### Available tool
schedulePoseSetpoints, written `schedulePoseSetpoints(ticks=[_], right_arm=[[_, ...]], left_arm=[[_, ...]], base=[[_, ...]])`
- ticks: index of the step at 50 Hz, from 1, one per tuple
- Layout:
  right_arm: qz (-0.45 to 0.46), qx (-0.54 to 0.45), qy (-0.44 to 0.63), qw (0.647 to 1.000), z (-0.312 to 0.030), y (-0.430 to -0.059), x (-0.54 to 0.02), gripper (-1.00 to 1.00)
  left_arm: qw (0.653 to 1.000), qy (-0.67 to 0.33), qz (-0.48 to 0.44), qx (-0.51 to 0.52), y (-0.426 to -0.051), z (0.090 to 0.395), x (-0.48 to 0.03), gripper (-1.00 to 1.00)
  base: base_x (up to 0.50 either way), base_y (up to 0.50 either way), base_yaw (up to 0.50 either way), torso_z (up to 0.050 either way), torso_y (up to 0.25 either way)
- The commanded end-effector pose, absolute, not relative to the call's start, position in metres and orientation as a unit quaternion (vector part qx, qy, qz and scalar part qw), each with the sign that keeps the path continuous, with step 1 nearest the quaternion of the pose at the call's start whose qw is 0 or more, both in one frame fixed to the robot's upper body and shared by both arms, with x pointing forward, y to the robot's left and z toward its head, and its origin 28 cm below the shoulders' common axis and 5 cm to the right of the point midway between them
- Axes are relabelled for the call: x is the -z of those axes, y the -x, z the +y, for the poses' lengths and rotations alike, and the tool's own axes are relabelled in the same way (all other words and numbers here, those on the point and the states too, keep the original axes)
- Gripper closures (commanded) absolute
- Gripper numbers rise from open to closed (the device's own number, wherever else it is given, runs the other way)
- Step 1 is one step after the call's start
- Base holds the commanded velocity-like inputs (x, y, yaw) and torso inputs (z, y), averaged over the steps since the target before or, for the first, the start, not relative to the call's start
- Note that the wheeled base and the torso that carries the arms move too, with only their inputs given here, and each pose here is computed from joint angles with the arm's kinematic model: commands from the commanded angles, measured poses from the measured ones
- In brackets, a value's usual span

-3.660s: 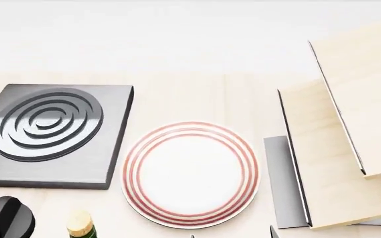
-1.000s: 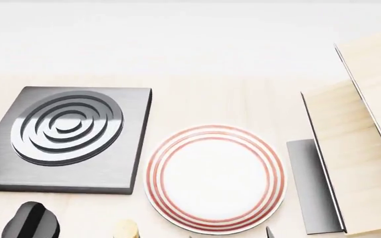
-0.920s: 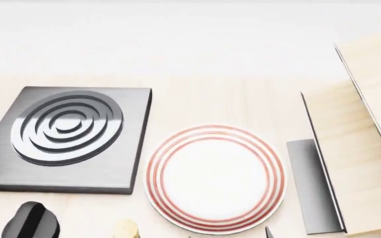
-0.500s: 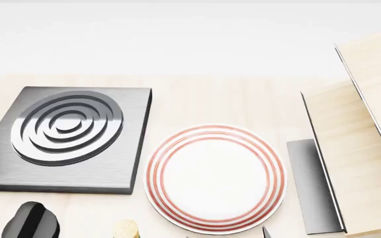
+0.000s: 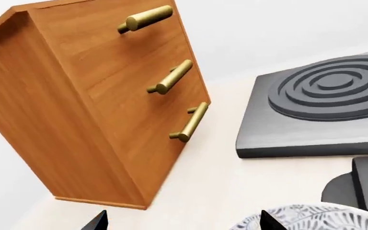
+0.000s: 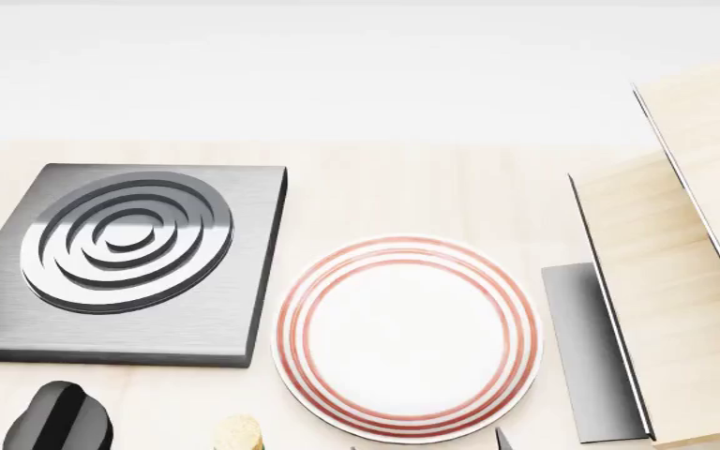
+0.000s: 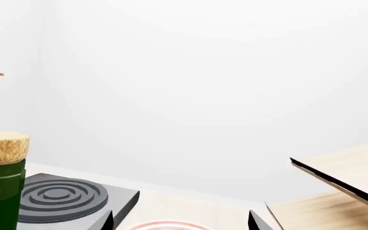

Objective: Pick up the akita bowl and put it on the plate.

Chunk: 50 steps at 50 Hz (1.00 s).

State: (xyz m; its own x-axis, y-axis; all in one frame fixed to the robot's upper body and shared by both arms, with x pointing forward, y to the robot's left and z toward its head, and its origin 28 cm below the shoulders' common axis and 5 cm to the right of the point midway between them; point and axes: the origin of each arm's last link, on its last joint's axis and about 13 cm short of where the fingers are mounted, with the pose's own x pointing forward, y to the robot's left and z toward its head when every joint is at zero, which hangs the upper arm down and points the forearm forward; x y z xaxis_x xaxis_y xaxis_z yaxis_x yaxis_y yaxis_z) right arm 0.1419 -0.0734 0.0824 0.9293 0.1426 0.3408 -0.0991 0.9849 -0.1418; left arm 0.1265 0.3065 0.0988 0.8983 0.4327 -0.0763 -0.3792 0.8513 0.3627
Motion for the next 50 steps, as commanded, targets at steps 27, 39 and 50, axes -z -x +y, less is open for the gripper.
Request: schedulePoseSetpoints(ticks=[27,39,50], right_arm=[[-0.176,-0.064,0.060,0.980,-0.073,-0.142,-0.081,-1.00],[-0.174,-0.064,0.060,0.981,-0.073,-0.144,-0.081,-1.00],[-0.175,-0.063,0.061,0.981,-0.073,-0.144,-0.082,-1.00]], left_arm=[[0.960,-0.149,0.143,-0.189,-0.126,0.311,-0.088,-1.00],[0.955,-0.150,0.187,-0.176,-0.132,0.312,-0.077,-1.00],[0.952,-0.153,0.207,-0.168,-0.133,0.311,-0.074,-1.00]], base=[[0.00,0.00,0.00,0.000,0.000],[0.00,0.00,0.00,0.000,0.000],[0.00,0.00,0.00,0.000,0.000]])
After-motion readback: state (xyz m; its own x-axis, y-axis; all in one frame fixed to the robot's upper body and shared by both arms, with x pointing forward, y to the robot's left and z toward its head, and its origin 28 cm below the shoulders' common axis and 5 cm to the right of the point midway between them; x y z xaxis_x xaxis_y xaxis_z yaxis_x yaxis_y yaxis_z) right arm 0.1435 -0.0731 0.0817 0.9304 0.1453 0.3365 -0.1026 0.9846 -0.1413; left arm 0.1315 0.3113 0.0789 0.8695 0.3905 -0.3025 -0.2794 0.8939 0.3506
